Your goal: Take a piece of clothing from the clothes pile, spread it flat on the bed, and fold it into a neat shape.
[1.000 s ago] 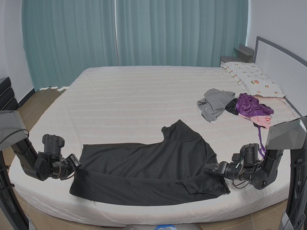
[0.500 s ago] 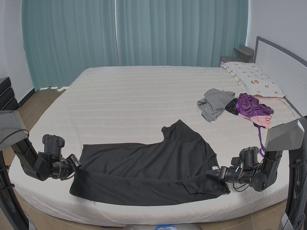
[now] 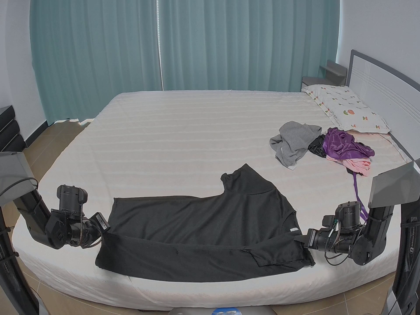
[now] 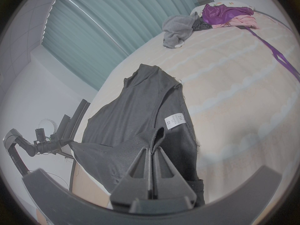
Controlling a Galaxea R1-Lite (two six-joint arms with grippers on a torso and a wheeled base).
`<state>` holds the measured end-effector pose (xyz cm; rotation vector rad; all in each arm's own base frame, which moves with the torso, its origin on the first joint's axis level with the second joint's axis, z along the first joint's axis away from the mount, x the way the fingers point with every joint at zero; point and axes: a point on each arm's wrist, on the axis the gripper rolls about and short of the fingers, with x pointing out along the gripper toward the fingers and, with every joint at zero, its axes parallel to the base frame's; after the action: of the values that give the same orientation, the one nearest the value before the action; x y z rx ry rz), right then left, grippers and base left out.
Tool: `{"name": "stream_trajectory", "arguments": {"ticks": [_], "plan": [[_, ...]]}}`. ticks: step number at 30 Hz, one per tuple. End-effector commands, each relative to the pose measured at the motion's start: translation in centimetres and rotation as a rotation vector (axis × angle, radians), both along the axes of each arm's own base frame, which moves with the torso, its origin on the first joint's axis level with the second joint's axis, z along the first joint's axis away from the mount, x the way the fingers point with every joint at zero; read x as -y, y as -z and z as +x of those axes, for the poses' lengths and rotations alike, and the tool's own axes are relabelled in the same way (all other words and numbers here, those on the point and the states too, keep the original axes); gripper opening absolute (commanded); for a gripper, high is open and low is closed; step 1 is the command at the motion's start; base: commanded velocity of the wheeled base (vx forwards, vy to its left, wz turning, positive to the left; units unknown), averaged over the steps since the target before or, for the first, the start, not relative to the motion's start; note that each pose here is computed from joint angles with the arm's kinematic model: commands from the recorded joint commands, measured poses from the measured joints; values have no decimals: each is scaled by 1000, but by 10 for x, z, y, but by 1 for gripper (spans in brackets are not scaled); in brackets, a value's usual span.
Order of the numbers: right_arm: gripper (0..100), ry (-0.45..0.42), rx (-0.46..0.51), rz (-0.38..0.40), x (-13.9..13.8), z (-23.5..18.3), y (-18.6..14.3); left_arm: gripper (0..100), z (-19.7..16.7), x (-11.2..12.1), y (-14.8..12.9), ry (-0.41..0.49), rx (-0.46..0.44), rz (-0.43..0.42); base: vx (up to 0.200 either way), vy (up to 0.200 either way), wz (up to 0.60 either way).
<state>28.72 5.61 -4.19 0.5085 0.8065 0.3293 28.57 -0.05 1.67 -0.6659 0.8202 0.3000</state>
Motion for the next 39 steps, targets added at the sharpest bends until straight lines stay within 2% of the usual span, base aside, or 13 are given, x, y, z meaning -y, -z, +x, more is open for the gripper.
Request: {"name": "stream_trajectory", "arguments": {"ticks": [1,9,16,24,31,39], "plan": [[0,-2,35,10,1,-7,-16,0,-5,-1,-8,-1,20,2,0,0,0],[0,-28,64,45,5,-35,-47,0,-23,-1,-18,1,26,5,0,0,0],[0,-17,99,83,10,-56,-67,0,-43,-2,-20,26,8,29,0,0,0],[0,-30,92,92,12,-72,-67,0,-55,-5,-29,11,30,31,0,0,0],[0,-27,85,90,14,-80,-66,0,-71,-5,-35,32,41,48,0,0,0],[0,-23,71,87,15,-86,-66,0,-83,-4,-28,48,-3,49,0,0,0]]}}
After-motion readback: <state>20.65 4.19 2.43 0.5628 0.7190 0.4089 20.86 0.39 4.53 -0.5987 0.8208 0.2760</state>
